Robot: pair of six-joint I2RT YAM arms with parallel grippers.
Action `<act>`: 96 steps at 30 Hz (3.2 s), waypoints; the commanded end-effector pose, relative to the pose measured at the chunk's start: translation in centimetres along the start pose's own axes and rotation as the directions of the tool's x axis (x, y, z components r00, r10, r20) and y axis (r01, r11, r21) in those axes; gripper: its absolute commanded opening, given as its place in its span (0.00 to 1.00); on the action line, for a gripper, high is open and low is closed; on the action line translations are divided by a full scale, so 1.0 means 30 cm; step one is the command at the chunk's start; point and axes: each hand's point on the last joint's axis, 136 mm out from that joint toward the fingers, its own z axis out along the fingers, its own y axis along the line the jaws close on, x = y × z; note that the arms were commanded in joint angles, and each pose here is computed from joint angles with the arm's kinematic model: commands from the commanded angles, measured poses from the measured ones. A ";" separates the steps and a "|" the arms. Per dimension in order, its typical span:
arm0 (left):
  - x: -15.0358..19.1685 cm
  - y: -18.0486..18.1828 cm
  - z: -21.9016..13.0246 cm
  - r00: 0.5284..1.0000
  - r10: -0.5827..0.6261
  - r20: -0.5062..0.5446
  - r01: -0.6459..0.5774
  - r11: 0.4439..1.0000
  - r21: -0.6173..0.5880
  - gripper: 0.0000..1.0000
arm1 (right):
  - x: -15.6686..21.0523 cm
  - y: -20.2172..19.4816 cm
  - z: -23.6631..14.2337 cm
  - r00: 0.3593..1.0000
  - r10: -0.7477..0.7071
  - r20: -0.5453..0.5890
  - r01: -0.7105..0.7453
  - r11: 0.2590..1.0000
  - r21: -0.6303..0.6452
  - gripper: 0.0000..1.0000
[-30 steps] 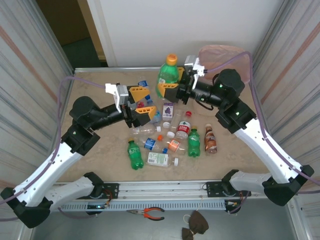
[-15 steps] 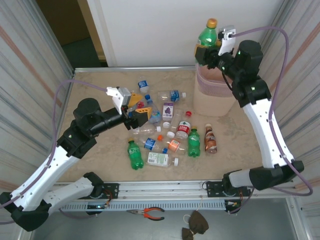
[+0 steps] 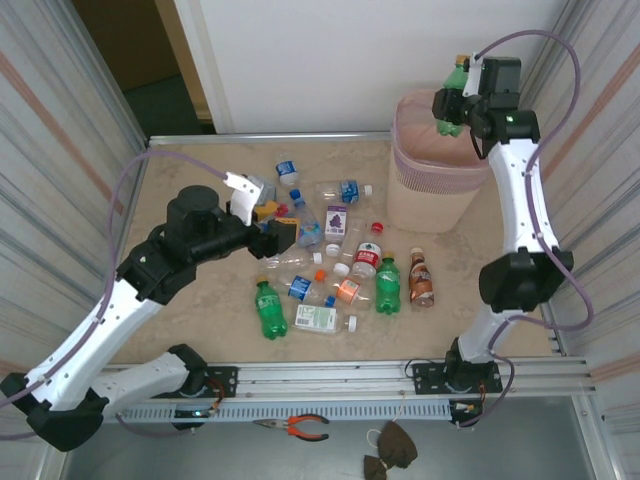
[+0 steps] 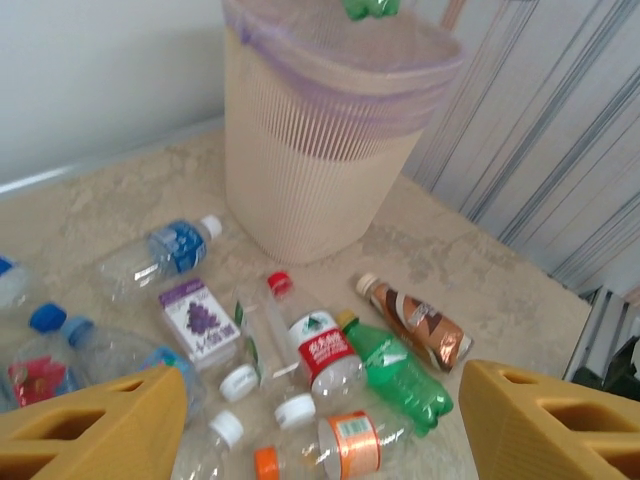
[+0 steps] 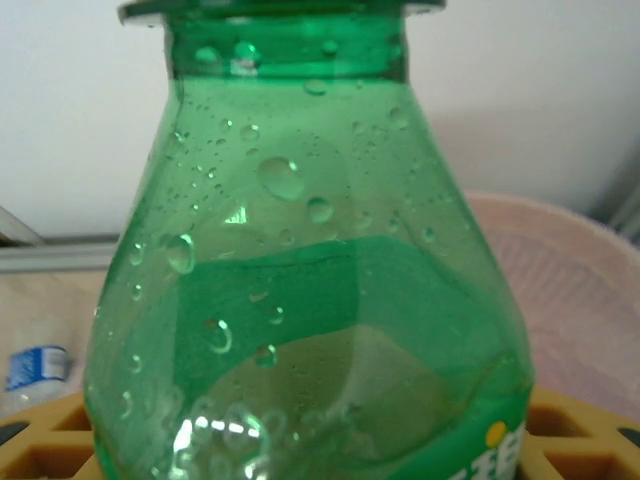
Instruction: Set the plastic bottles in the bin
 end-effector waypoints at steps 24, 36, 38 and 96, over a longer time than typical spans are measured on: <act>0.247 0.207 0.061 0.895 -0.396 -0.205 0.362 0.914 -0.182 0.80 | 0.687 -0.181 0.430 0.753 -0.006 -0.658 0.137 0.979 0.149 0.54; 0.335 0.253 0.070 0.831 -0.514 -0.210 0.435 0.838 -0.329 0.78 | 0.809 -0.199 0.501 0.700 0.011 -0.715 0.133 0.980 0.146 0.61; 0.353 0.250 0.075 0.824 -0.521 -0.220 0.435 0.832 -0.344 0.78 | 0.804 -0.194 0.498 0.702 0.011 -0.712 0.129 0.981 0.142 0.65; 0.938 0.101 -0.020 0.501 -0.779 -0.376 0.363 0.584 -0.726 0.78 | 0.009 0.101 -0.382 0.999 -0.029 0.036 0.029 0.999 -0.016 0.86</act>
